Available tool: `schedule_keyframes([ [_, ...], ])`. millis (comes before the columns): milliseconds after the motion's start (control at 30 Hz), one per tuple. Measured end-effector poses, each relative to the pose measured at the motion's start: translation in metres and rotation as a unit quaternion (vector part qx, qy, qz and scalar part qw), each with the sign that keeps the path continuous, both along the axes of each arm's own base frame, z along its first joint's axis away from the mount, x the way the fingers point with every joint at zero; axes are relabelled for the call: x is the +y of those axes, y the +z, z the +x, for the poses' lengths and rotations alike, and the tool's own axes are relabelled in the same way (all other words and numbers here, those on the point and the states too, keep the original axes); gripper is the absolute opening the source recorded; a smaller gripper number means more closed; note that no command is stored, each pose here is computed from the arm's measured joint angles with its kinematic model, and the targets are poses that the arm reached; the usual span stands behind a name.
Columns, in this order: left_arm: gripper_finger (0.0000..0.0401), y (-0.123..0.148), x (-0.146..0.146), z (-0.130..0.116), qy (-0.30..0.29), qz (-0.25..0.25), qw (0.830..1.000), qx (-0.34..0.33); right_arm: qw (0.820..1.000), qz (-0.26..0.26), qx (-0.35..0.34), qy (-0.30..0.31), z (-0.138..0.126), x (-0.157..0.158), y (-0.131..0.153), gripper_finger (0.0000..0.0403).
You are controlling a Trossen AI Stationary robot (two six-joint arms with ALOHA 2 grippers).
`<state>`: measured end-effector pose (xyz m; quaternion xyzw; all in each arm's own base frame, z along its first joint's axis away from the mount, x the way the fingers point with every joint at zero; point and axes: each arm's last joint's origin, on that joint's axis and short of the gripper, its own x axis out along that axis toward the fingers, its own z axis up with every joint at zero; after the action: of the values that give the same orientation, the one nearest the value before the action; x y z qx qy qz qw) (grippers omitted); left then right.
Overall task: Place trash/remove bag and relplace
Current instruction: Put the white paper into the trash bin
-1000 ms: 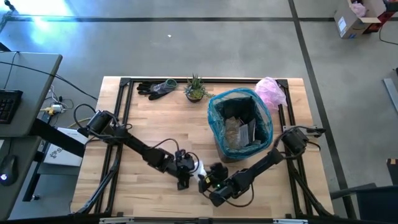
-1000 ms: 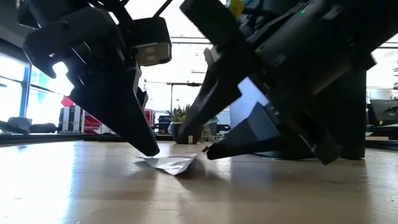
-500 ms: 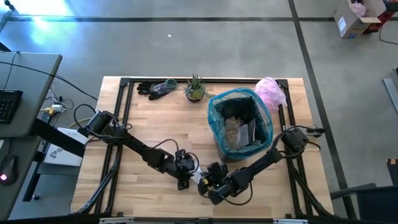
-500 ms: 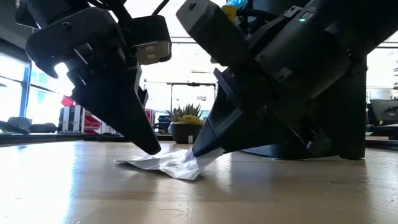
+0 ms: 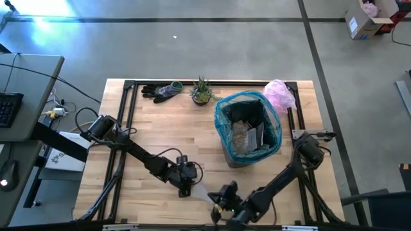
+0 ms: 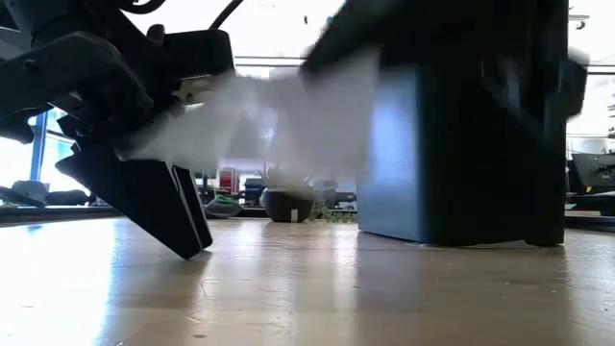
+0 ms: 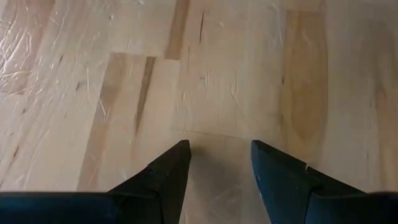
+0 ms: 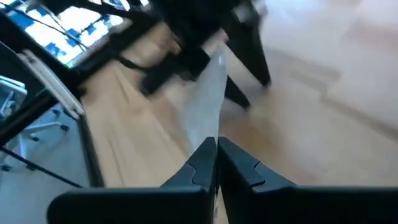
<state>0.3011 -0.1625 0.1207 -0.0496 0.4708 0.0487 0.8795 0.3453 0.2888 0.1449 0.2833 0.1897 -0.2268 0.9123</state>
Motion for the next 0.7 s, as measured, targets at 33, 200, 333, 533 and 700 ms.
schedule_keyframes([
  [33,0.0158,0.0,0.0,0.0,0.002,0.001,1.0,0.001,1.0,-0.013,-0.004,0.002,-0.001,0.003,0.008,0.0],
  [200,0.0159,0.0,0.0,-0.001,0.012,0.006,1.0,-0.003,0.995,-0.095,-0.009,-0.004,-0.006,0.008,0.051,0.0],
  [333,0.0158,0.0,0.0,-0.001,0.021,0.01,1.0,-0.006,0.987,-0.158,0.006,-0.005,-0.008,0.006,0.088,0.0],
  [533,0.0158,0.0,0.0,-0.001,0.027,0.009,1.0,-0.01,0.973,-0.228,0.044,-0.012,-0.012,-0.001,0.128,0.0],
  [700,0.0159,0.0,-0.002,-0.001,0.027,0.001,1.0,-0.016,0.974,-0.202,0.102,0.014,-0.014,-0.009,0.143,0.0],
])
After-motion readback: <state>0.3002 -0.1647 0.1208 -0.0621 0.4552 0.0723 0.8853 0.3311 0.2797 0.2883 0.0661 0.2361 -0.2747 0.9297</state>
